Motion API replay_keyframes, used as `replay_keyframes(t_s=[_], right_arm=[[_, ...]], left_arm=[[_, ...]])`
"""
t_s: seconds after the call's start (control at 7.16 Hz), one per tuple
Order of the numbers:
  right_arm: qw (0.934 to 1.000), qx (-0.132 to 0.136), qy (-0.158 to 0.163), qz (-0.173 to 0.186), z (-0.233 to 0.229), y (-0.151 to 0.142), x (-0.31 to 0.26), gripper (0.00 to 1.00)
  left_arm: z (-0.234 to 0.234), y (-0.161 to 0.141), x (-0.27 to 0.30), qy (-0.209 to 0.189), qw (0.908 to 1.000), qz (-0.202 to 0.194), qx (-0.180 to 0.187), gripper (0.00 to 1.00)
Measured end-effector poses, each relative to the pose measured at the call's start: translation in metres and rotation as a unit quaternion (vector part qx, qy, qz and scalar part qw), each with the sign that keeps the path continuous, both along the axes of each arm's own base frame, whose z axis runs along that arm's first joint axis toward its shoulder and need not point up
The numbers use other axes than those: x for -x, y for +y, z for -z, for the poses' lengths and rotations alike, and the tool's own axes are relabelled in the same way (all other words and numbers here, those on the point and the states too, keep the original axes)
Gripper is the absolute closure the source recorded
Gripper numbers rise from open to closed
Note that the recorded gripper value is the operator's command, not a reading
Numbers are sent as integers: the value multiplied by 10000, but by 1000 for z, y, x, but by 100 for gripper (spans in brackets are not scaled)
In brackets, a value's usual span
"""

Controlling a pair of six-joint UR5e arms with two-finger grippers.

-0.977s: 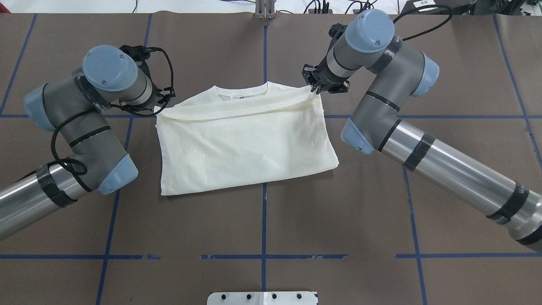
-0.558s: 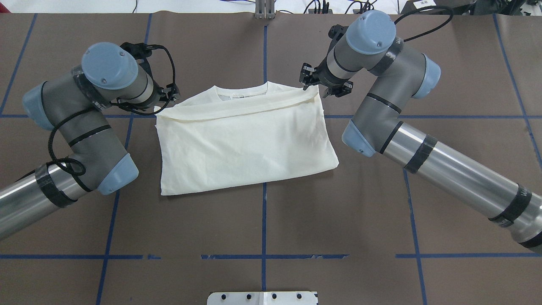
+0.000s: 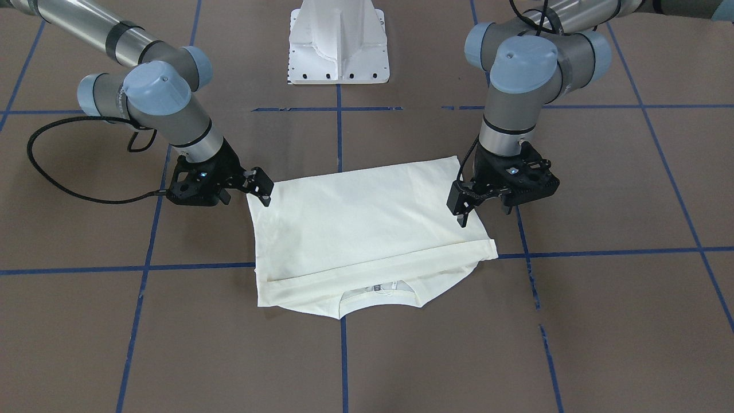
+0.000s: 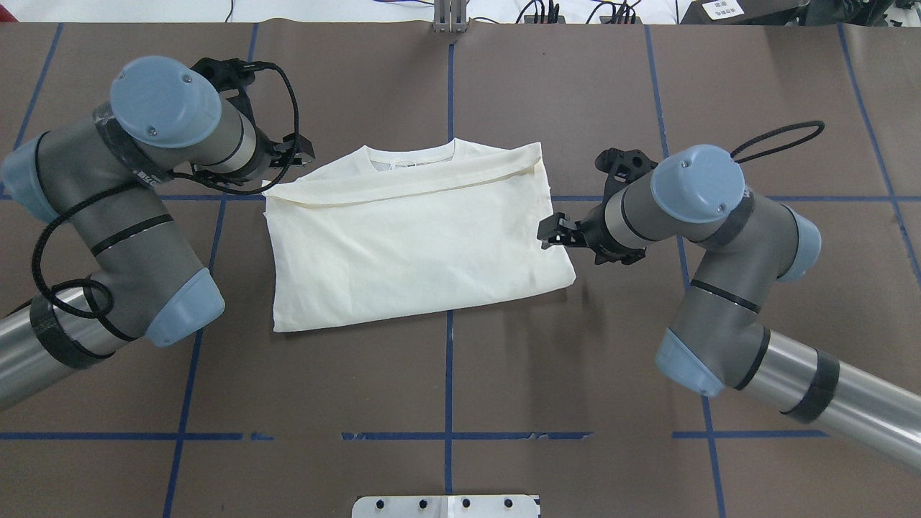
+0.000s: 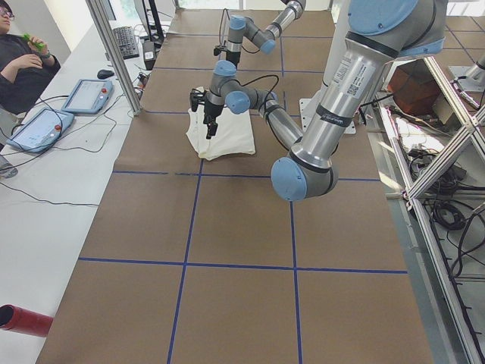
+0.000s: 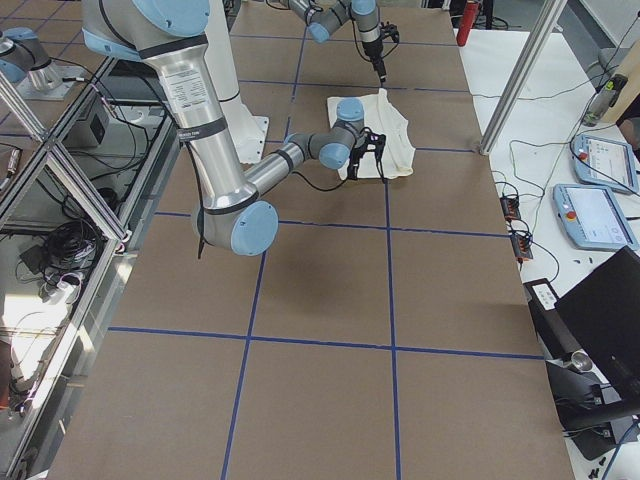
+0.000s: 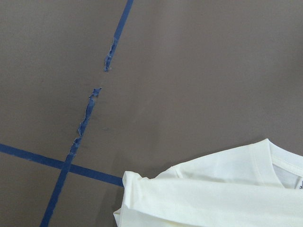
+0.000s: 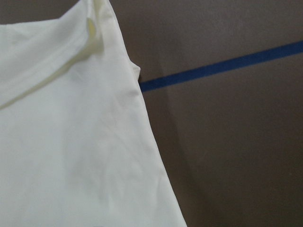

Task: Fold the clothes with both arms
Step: 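Move the right gripper to the folded bundle's side edge nearest it and grasp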

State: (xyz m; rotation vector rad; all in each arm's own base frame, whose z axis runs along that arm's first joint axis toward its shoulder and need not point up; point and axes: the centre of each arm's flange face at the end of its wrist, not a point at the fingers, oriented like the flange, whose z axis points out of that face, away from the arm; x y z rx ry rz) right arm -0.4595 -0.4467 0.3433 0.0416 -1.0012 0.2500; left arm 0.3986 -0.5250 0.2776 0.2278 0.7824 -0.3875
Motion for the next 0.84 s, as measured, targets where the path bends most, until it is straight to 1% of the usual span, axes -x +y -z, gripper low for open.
replay_keyframes(t_s=[0.14, 0.28, 0.42, 0.56, 0.7, 0.84], right_arm=[[9999, -13, 28, 102, -8, 21, -1, 12], [9998, -16, 47, 182, -11, 32, 3, 17], [9997, -24, 51, 227, -10, 36, 9, 19], [9997, -51, 30, 224, -4, 33, 15, 36], [9998, -80, 3, 197, 3, 27, 21, 38], [9998, -107, -6, 163, 8, 20, 24, 37]], left_arm=[[3, 2, 0, 25, 10000, -4, -19, 0], [4, 4, 0, 32, 10000, -8, -26, 0], [4, 4, 0, 32, 10000, -8, -28, 0], [4, 4, 0, 29, 10000, -6, -30, 0], [3, 4, 0, 25, 10000, -2, -31, 0], [3, 4, 0, 22, 10000, 2, -33, 0]])
